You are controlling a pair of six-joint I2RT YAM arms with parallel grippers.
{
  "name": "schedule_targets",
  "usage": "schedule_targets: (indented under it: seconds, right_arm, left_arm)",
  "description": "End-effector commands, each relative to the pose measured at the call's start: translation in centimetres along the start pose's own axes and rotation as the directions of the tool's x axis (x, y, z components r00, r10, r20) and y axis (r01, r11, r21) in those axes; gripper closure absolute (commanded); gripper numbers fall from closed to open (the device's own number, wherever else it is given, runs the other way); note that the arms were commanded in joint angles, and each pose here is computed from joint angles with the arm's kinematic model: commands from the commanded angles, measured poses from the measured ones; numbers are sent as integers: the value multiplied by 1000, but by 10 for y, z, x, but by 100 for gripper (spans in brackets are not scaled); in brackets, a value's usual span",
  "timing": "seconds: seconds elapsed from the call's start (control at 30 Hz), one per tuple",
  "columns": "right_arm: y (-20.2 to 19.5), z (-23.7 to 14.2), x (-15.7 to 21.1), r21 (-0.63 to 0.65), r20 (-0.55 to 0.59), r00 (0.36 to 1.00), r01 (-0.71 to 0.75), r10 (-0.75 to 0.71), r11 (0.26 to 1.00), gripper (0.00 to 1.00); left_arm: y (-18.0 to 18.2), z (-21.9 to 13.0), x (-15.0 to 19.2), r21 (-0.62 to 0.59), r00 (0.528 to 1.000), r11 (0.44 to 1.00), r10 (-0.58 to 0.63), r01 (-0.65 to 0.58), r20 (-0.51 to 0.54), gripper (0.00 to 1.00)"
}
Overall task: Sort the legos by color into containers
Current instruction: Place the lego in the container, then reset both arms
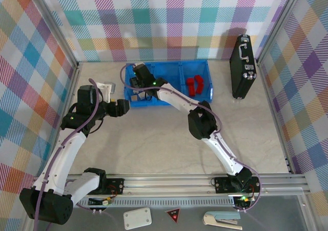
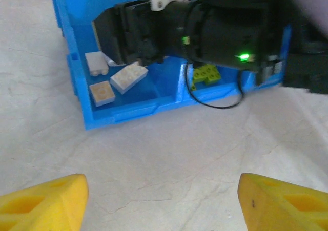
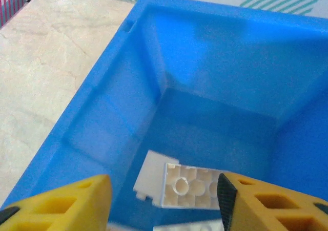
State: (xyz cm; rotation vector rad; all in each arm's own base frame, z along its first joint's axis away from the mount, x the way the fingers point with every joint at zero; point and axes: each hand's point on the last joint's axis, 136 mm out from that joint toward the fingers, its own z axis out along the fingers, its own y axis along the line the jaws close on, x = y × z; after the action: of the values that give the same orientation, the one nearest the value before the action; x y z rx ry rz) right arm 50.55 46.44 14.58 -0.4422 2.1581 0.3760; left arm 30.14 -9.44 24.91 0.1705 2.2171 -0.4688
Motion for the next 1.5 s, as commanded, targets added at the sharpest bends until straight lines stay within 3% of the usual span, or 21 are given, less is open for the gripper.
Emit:
schedule_targets:
  seconds: [0.0, 0.13, 0.3, 0.43, 0.57, 0.73, 0.9, 1.0, 1.2, 1.37, 1.47]
  right_arm:
    - [0, -59, -45, -16, 54, 998, -18, 19, 1000, 37]
    - [-2, -88, -39, -42, 14, 1000, -26, 27, 999, 25]
    - [-6, -127, -28, -81, -12, 1000, -26, 26, 996, 1]
    - [-16, -157, -17, -83, -28, 1000, -13, 10, 996, 1]
    - [-42, -189, -1, -31, -30, 1000, 1, -2, 1000, 1]
    - [-101, -223, 32, 112, -20, 1000, -13, 15, 994, 1]
    - [-183, -250, 75, 303, -6, 996, -83, 89, 949, 1]
    - [-229, -264, 102, 393, 15, 993, -117, 121, 912, 1]
    - [-295, -284, 141, 528, 98, 993, -110, 68, 842, 1]
    - [-324, -286, 168, 566, 163, 987, -101, 9, 818, 1]
    - [-339, -281, 185, 555, 207, 978, -153, 43, 818, 1]
  left_arm:
    - [18, -3, 5, -93, 1000, 995, -24, 24, -2, 15]
    - [25, -7, 2, -141, 999, 989, -38, 39, 9, 1]
    - [33, -8, 5, -186, 997, 980, -76, 73, -9, 0]
    - [37, -9, 4, -216, 995, 972, -97, 93, -8, 0]
    - [55, -6, 7, -320, 987, 937, -160, 141, -33, 0]
    - [71, 10, 19, -389, 962, 892, -268, 230, -45, 0]
    - [95, 30, 37, -463, 954, 843, -301, 274, 16, 0]
    - [111, 43, 44, -502, 973, 837, -228, 217, 39, 0]
    - [143, 51, 48, -622, 989, 770, -97, 144, 109, 0]
    - [149, 71, 55, -615, 993, 784, -18, 89, 119, 0]
    - [150, 80, 53, -604, 987, 795, 42, 60, 153, 0]
